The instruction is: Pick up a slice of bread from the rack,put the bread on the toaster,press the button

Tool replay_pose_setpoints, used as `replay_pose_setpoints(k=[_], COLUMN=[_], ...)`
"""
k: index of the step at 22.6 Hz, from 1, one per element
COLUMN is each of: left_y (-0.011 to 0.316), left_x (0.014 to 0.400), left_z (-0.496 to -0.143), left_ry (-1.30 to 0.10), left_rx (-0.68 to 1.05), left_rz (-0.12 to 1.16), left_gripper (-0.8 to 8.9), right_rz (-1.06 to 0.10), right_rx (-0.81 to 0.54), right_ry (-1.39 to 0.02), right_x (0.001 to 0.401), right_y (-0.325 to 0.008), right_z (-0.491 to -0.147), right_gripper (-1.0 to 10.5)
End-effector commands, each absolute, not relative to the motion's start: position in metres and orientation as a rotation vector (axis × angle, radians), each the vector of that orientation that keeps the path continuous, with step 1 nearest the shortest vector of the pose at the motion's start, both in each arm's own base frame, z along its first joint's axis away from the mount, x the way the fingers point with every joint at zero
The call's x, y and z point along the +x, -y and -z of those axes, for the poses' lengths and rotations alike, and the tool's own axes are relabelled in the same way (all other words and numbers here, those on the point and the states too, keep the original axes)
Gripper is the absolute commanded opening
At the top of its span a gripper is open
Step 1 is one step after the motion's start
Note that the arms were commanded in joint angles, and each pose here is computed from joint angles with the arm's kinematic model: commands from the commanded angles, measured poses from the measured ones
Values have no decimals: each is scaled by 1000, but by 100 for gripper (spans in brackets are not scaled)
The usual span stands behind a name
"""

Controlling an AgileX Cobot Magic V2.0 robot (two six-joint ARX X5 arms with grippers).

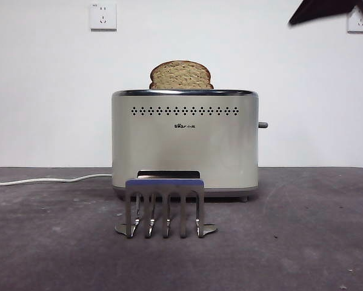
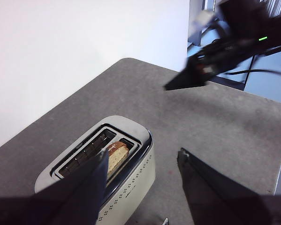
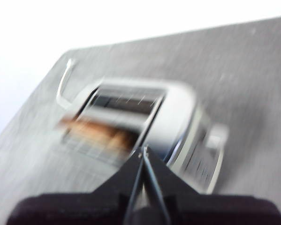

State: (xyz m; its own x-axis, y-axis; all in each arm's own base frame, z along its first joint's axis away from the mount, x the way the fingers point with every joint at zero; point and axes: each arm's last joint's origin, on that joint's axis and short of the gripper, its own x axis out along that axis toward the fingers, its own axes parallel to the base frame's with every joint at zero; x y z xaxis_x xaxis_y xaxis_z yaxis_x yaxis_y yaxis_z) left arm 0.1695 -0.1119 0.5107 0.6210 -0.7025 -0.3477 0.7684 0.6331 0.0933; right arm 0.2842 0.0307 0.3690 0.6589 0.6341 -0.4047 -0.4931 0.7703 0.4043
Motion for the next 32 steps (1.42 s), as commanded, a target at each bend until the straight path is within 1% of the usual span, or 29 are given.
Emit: replay_pose_setpoints(k=[1, 6, 9, 13, 17, 19, 21, 25, 32], left_y=[112, 111, 111, 110, 108, 108, 107, 107, 107], left_x=[169, 168, 167, 165, 164, 163, 162, 161, 161], left_z=[-509, -506, -503, -499, -496, -494, -493, -491, -491], left_ry=[-305, -342, -372, -419, -463, -482, -500, -525, -523], left_rx=[242, 246, 252, 258, 262, 265, 268, 272, 271], left_rz=[861, 863, 865, 867, 868, 869, 870, 871, 870], left_gripper=[251, 251, 251, 250, 239, 136, -18, -9, -3], right_rz=[-682, -717, -729, -737, -743, -743, -743, -743, -740], right_rx=[181, 108, 79, 64, 52, 53, 54, 55, 61], right_ry=[-575, -611, -624, -648, -663, -667, -669, -671, -674], right_x=[242, 181, 154, 130, 120, 119, 120, 121, 120], right_y=[-31, -30, -28, -26, -26, -26, -26, -26, -26], right_z=[-384, -398, -402, -403, -402, -402, -402, -402, -402], right_gripper=[-12, -12, -12, -12, -12, -12, -12, -11, 1])
